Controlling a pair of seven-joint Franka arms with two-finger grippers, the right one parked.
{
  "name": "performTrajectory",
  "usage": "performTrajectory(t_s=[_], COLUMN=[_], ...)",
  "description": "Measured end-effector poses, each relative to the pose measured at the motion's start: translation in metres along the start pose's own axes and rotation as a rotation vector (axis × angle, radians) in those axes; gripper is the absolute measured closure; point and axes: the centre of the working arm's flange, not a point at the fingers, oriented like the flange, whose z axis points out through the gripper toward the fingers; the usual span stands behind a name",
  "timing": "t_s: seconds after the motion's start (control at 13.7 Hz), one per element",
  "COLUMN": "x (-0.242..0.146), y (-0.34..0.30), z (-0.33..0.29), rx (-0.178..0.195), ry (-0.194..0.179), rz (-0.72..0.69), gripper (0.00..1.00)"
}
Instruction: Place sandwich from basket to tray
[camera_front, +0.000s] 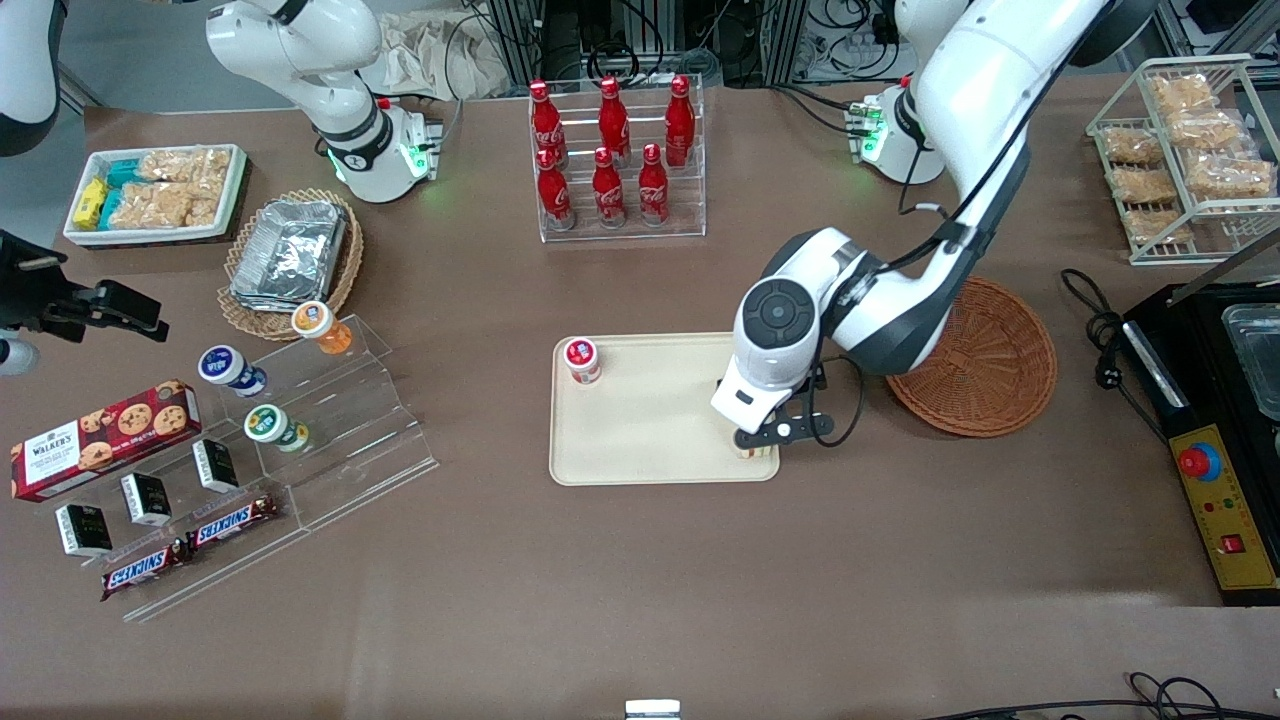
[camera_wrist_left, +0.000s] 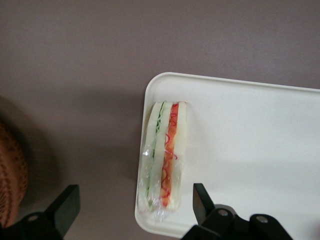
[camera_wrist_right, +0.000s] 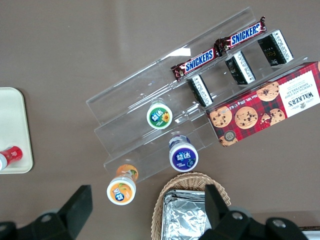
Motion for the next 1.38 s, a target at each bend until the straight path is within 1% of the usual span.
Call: performTrajectory(t_s=[0.15,0.29,0.36,0.51,0.58,0.73,0.8,0.95,1.02,1.09,1.17,1.24,1.38], x=[0.007,0.018,0.024,0.037,0.045,0.057,0.061,0.065,0.065,0.065,0.065,0.065,0.062], y=[-0.023,-0.055,-0.072,-0.115,-0.139,-0.185,-0.207,-0.247,-0.265,-0.284,-0.306,-0.328,-0.368], z=[-0.028,-0.048,-0.057,-0.073,-0.081,-0.098,-0.106,-0.121,-0.129,-0.138,-0.148,-0.157,-0.175], rx=[0.005,0.008,0.011,0.029,0.030,0.000,-0.004,0.004,-0.004,-0.026,-0.050,-0.065,-0.071], ry=[-0.007,-0.027,-0.034,-0.053,-0.060,-0.065,-0.066,-0.070,-0.071,-0.067,-0.057,-0.045,-0.014], rz=[0.020,0.054,0.073,0.119,0.142,0.176,0.187,0.200,0.210,0.218,0.221,0.221,0.224], gripper=[0.00,0.00,0.00,0.00,0.00,0.00,0.00,0.00,0.00,0.00,0.00,0.00,0.00])
